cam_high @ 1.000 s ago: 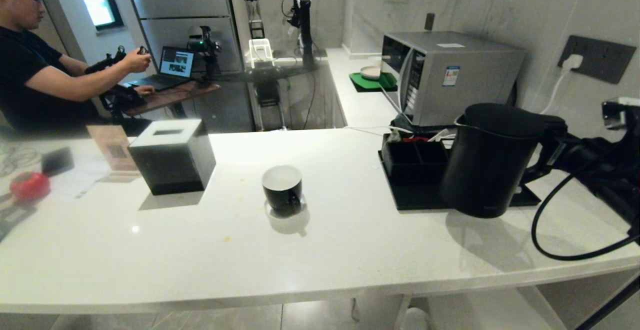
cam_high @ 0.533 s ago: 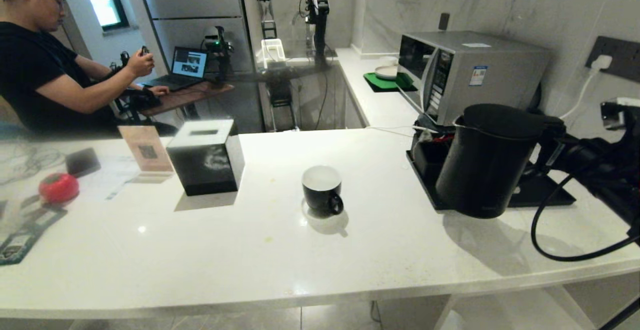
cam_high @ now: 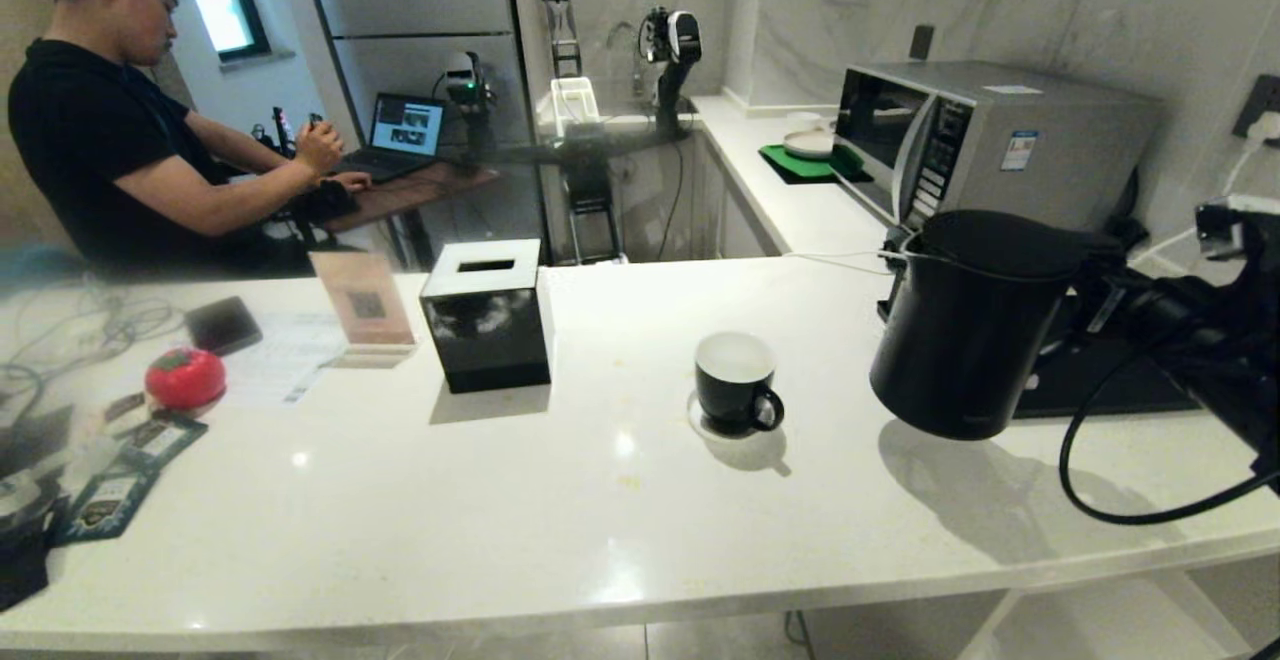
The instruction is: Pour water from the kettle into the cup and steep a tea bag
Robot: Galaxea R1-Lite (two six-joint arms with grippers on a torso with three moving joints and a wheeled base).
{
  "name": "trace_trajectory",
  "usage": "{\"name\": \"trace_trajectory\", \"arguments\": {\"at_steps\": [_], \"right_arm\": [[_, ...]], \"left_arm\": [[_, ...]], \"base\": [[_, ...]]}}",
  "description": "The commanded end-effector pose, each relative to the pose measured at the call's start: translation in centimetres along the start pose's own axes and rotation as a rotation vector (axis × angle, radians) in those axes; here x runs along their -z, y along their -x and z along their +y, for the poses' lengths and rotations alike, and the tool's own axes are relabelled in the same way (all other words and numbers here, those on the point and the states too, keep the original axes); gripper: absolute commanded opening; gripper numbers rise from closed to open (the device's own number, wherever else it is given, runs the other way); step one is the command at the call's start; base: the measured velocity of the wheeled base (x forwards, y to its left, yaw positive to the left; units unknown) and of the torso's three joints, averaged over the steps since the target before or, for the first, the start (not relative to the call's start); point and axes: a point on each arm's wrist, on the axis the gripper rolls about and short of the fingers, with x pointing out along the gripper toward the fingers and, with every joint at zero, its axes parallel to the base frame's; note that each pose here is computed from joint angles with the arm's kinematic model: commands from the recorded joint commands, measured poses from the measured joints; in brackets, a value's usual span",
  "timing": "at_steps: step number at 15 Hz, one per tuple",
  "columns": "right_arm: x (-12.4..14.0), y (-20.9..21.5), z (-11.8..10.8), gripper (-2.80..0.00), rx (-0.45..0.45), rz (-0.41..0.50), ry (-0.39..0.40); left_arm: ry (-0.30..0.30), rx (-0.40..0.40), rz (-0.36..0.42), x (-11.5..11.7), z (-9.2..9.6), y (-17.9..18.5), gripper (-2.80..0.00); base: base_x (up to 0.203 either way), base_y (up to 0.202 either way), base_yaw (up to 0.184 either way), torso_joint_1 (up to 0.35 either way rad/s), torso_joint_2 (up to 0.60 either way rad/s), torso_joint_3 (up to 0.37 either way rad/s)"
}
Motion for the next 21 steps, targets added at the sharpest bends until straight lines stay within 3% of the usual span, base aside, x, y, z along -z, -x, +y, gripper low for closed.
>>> {"name": "trace_trajectory", "arguments": {"at_steps": [1, 10, 16, 21], "right_arm": [[-0.1, 0.0, 0.0, -2.80, -0.001, -0.009, -0.001], [-0.4, 0.0, 0.2, -2.80, -0.008, -0.018, 0.033], [-0.5, -0.3, 1.4, -2.80, -0.049, -0.017, 0.035], [0.0, -0.4, 2.7, -2.80, -0.090, 0.011, 0.088]], "left_arm": [[0.001, -0.001, 0.000, 0.0, 0.0, 0.0, -2.80], [0.001, -0.001, 0.000, 0.0, 0.0, 0.0, -2.80], [0.001, -0.001, 0.000, 0.0, 0.0, 0.0, -2.80], [0.001, -0.001, 0.000, 0.0, 0.0, 0.0, -2.80]], "base": [[0.000, 0.102, -0.002, -0.002, 0.00, 0.003], [0.000, 0.000, 0.000, 0.000, 0.00, 0.000], [0.000, 0.000, 0.000, 0.000, 0.00, 0.000], [0.000, 0.000, 0.000, 0.000, 0.00, 0.000]]}}
